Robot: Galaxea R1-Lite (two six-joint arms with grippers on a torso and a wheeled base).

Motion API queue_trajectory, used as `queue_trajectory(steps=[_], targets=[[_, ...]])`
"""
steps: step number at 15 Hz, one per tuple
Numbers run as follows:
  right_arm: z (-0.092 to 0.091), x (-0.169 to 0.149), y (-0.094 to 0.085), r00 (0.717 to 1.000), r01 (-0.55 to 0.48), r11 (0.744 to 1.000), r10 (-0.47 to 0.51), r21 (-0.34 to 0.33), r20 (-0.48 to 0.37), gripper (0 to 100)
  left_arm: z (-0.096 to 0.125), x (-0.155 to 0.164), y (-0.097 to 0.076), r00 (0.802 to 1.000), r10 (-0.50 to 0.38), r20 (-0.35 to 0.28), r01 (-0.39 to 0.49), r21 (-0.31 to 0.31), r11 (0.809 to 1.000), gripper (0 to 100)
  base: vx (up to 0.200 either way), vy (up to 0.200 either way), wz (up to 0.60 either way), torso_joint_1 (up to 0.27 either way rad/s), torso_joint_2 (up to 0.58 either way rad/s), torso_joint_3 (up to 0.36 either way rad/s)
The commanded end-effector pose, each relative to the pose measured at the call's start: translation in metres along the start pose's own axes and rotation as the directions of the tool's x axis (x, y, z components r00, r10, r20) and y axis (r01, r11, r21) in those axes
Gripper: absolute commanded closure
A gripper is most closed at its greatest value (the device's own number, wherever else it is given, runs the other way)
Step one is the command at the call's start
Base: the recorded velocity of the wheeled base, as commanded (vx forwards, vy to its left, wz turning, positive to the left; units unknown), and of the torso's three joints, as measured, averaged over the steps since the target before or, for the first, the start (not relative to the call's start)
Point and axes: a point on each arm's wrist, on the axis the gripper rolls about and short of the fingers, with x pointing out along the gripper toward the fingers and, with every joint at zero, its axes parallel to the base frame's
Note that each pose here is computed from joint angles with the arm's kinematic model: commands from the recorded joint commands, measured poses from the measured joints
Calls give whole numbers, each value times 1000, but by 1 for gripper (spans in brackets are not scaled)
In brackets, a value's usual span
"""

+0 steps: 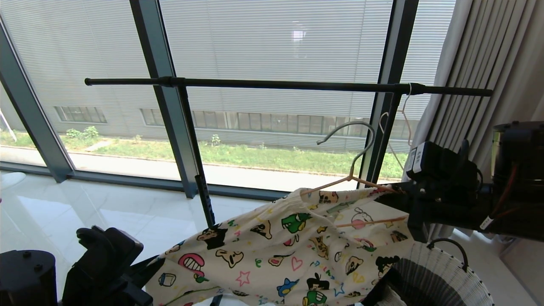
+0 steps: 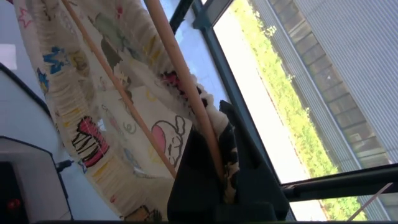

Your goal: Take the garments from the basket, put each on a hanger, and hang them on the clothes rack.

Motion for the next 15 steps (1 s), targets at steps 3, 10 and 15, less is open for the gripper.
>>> queue_trajectory(steps=[3,10,15], targets=[[-1,0,1,1000,-2,1000,2,0,-6,100,10,4,3,1000,12,23,-11,-9,1000,0,0,0,0,0,0,0],[-25,-5,5,854,313,946,-243,81,-461,100,13,-3,19,978,206,16,-205,-58,977,0,0,0,0,0,0,0],[-15,22,12,665,643,678,-263,357,-698,100,12,-2,22,953,301,-24,-302,-58,952,0,0,0,0,0,0,0]])
